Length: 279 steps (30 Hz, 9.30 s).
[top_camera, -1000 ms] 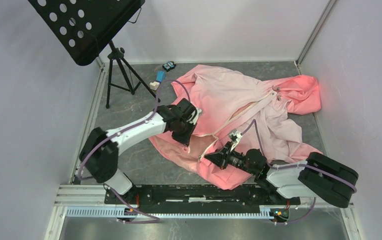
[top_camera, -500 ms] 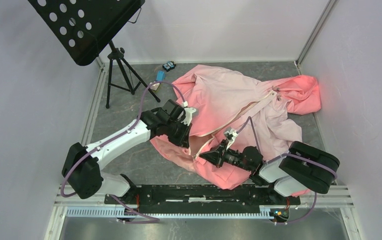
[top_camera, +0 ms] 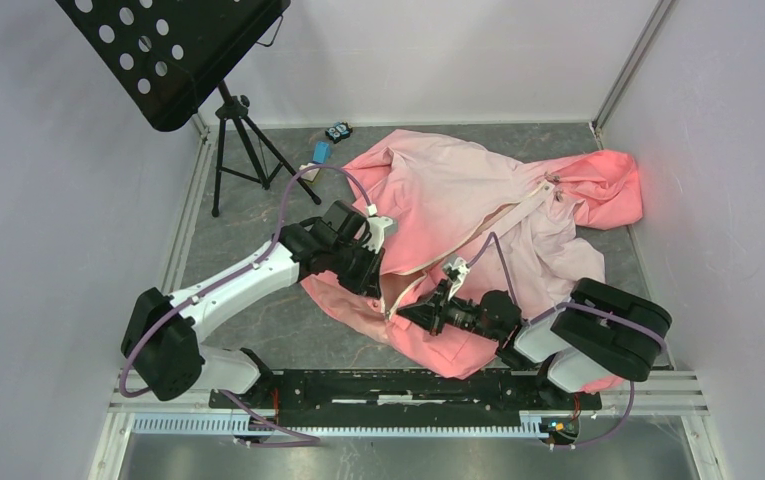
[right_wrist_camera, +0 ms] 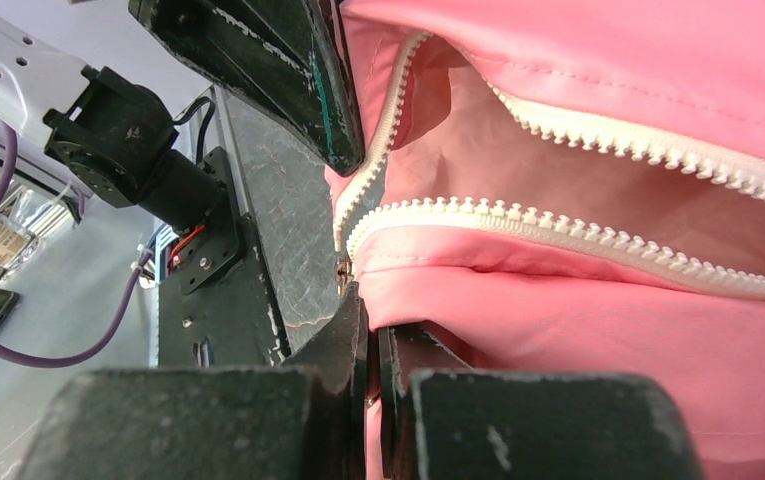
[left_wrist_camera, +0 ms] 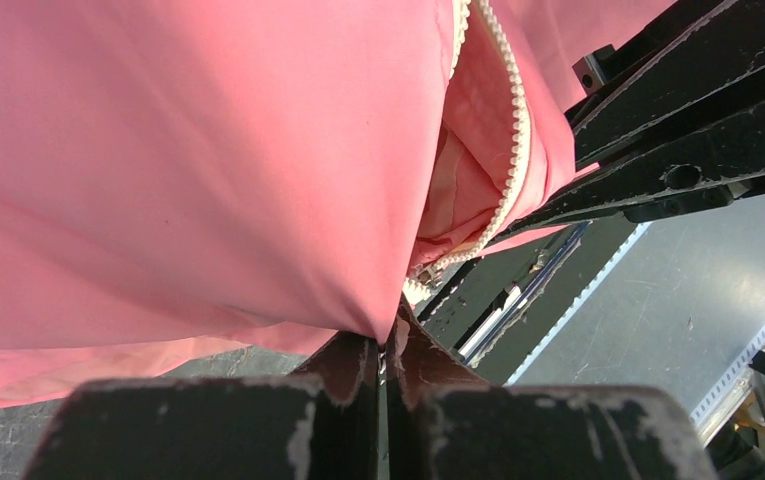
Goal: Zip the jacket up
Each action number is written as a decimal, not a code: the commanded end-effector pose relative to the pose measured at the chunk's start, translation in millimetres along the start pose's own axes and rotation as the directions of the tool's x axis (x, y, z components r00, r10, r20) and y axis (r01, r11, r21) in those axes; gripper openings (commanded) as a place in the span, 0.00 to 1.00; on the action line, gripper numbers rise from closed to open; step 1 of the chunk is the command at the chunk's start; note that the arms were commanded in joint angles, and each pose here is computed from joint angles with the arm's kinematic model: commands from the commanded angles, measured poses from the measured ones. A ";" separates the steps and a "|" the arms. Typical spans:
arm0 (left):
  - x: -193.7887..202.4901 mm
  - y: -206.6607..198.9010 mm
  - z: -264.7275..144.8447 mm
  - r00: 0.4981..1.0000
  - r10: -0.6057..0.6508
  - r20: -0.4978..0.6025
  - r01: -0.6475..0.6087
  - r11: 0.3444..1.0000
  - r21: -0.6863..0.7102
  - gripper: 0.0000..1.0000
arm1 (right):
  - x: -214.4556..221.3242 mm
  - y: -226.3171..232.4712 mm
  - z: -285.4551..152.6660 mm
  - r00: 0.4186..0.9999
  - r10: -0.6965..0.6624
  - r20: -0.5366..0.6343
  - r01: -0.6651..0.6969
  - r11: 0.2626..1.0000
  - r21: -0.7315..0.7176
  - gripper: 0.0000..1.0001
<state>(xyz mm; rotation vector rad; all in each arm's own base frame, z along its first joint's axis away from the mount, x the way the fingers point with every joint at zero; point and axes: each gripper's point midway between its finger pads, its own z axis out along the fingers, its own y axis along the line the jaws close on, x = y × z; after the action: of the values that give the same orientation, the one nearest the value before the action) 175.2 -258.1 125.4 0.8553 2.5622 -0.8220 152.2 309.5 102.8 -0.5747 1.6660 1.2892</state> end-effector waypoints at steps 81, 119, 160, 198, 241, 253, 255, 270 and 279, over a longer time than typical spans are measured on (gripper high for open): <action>-9.8 -16.1 -67.1 0.820 -0.362 0.443 0.342 0.931 0.128 0.91 | -37.4 5.5 12.4 0.986 0.003 0.165 -0.004 1.000 0.005 0.00; 19.2 5.6 -1.9 0.347 -0.902 0.258 0.773 0.431 0.466 0.52 | -40.3 8.0 13.0 0.982 0.056 0.183 -0.055 0.998 -0.008 0.01; 21.4 9.6 8.1 0.225 -0.959 0.172 0.777 0.283 0.562 0.56 | -43.5 8.6 12.5 0.978 0.060 0.200 -0.059 0.998 -0.009 0.01; 26.7 8.9 13.6 0.380 -0.883 0.276 0.680 0.469 0.564 0.05 | -39.3 4.5 16.0 0.963 0.187 0.196 -0.191 0.982 0.004 0.00; 37.1 3.7 9.3 0.390 -0.885 0.254 0.670 0.462 0.581 0.36 | -27.2 2.5 13.7 0.870 0.459 0.183 -0.468 0.884 0.009 0.00; 34.2 -5.9 3.5 0.368 -0.911 0.186 0.678 0.400 0.617 0.50 | -29.7 4.8 14.4 0.865 0.464 0.189 -0.471 0.882 -0.011 0.00; 33.0 -4.2 2.7 0.351 -0.917 0.189 0.680 0.388 0.622 0.50 | -30.2 5.5 14.7 0.866 0.464 0.188 -0.470 0.883 -0.015 0.00; 30.6 6.8 11.2 0.242 -0.957 0.160 0.754 0.289 0.590 0.40 | -32.1 6.3 12.3 0.865 0.461 0.197 -0.467 0.884 -0.019 0.00; 21.7 6.7 15.5 0.250 -0.952 0.175 0.766 0.305 0.566 0.33 | -34.3 8.5 11.1 0.862 0.464 0.204 -0.467 0.883 -0.033 0.00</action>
<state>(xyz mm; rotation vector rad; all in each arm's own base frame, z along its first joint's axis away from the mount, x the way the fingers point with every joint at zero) 154.6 -246.6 85.7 -0.8974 2.2584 -1.5764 160.9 315.7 88.7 -0.0043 1.9144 1.5108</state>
